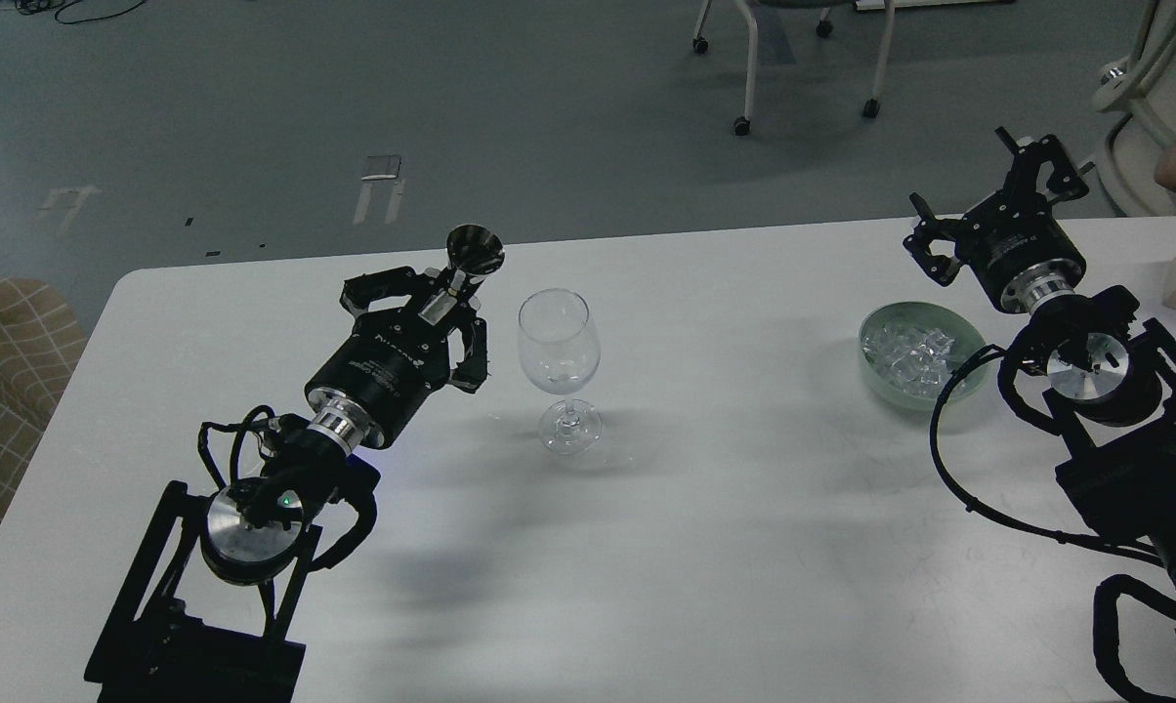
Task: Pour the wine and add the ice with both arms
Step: 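Carry the jigger with the left gripper to above the wine glass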
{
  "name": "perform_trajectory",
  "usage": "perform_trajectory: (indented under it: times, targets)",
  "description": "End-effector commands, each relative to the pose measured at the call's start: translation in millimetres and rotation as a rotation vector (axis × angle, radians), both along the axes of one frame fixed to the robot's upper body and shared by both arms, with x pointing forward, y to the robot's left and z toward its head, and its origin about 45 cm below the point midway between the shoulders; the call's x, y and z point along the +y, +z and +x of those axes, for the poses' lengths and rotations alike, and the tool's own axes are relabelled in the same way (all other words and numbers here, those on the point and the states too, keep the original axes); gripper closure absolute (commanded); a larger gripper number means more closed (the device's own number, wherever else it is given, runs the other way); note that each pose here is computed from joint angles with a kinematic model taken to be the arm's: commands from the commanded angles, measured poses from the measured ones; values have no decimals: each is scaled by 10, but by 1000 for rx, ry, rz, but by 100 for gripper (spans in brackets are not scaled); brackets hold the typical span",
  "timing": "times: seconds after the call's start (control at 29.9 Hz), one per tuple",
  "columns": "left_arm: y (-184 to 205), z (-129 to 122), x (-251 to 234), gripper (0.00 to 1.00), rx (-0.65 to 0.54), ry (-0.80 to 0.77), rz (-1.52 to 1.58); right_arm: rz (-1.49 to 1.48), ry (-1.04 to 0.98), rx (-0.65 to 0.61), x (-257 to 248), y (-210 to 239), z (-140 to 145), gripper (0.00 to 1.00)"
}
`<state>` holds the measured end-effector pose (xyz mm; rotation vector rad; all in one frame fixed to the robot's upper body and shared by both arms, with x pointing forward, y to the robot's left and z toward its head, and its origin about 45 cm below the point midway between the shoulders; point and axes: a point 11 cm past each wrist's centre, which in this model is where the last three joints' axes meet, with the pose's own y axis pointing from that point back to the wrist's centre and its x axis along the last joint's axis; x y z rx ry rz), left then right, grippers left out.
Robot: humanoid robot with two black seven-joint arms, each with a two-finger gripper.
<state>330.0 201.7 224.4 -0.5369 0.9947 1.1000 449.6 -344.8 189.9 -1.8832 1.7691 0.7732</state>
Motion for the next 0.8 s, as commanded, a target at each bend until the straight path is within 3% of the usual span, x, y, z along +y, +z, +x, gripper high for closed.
perform_trajectory:
  times: [0.0,0.77]
  targets:
    - [8,7,-9,88,-1,-3,1,1,5,-1,4,-4,-5,0]
    - [20,62,-110,88,-4,-21,93,-21,0,-5,-132,2,-47,0]
